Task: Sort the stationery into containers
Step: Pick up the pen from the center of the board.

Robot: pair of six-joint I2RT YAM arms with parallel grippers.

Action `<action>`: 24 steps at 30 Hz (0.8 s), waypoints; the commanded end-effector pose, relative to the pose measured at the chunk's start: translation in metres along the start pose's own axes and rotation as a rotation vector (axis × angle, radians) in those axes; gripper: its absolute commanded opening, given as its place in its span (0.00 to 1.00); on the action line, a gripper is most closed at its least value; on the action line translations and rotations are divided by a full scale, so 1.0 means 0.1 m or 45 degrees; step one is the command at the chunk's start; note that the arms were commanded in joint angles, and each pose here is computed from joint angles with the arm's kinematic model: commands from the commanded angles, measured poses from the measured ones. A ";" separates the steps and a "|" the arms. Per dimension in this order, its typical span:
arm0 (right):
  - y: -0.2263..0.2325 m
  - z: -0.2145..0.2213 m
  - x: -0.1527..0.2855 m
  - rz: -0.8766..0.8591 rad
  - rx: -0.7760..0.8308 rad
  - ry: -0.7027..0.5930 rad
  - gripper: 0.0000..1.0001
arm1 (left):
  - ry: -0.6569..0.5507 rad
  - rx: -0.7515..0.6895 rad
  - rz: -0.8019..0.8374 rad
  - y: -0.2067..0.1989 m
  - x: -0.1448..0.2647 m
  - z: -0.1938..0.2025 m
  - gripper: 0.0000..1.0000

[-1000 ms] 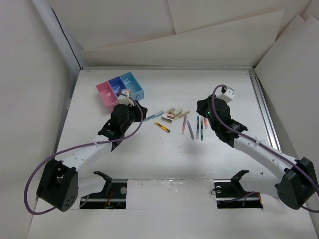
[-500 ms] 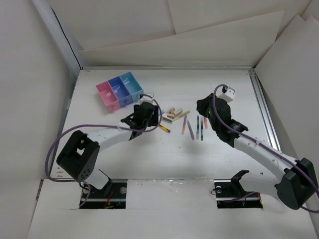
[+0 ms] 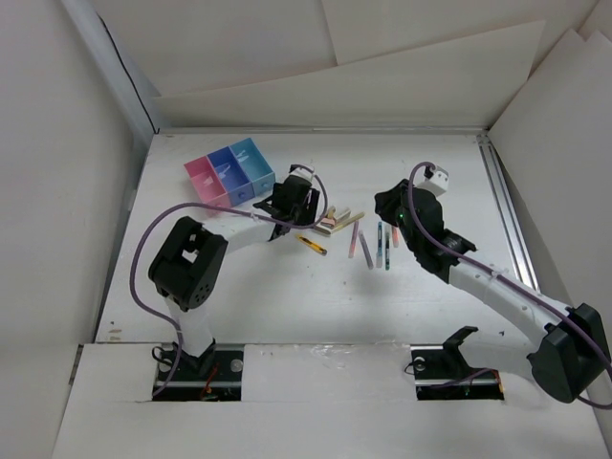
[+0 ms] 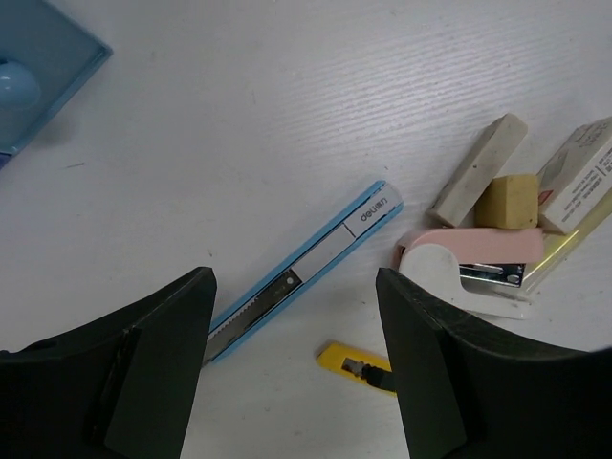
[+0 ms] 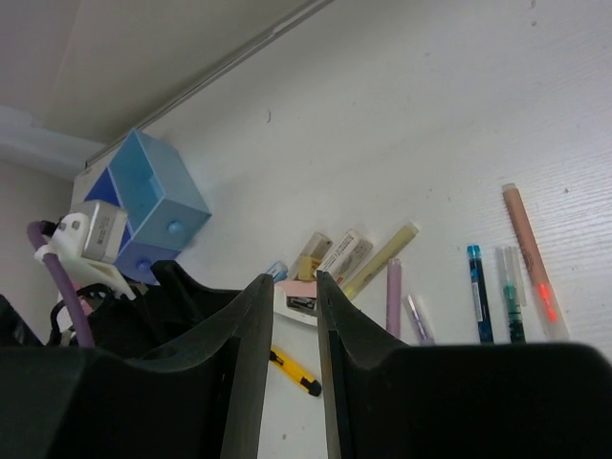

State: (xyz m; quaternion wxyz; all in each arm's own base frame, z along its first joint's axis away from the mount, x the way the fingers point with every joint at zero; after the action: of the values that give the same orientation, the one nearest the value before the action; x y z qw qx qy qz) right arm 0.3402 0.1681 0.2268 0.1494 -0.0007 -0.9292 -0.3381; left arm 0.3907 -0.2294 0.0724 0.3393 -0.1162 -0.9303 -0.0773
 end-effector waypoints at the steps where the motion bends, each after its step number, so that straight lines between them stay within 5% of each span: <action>1: 0.04 -0.09 0.01 -0.020 -0.023 -0.021 0.31 | 0.034 -0.045 0.037 0.03 -0.02 -0.03 0.65; 15: 0.04 -0.09 0.01 -0.019 -0.023 -0.021 0.32 | 0.169 -0.061 0.092 0.04 -0.27 0.24 0.60; 24: 0.04 -0.09 0.01 -0.019 -0.023 -0.021 0.33 | 0.193 -0.041 0.087 0.05 -0.26 0.31 0.17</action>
State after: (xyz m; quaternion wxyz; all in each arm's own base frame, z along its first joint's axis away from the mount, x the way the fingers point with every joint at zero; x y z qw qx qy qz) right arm 0.3411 0.1665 0.2266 0.1498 -0.0015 -0.9289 -0.3387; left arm 0.3975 -0.2223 0.0325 0.3983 -0.1464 -0.9010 -0.0897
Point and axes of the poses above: each gripper's point midway between its finger pads, its own x axis back along the fingers, its own y axis along the line the jaws close on, z = x × y, the point moved 1 cm from there along x, back along the fingers, and after that the axes turned 4 degrees about -x, right-handed, at the moved point
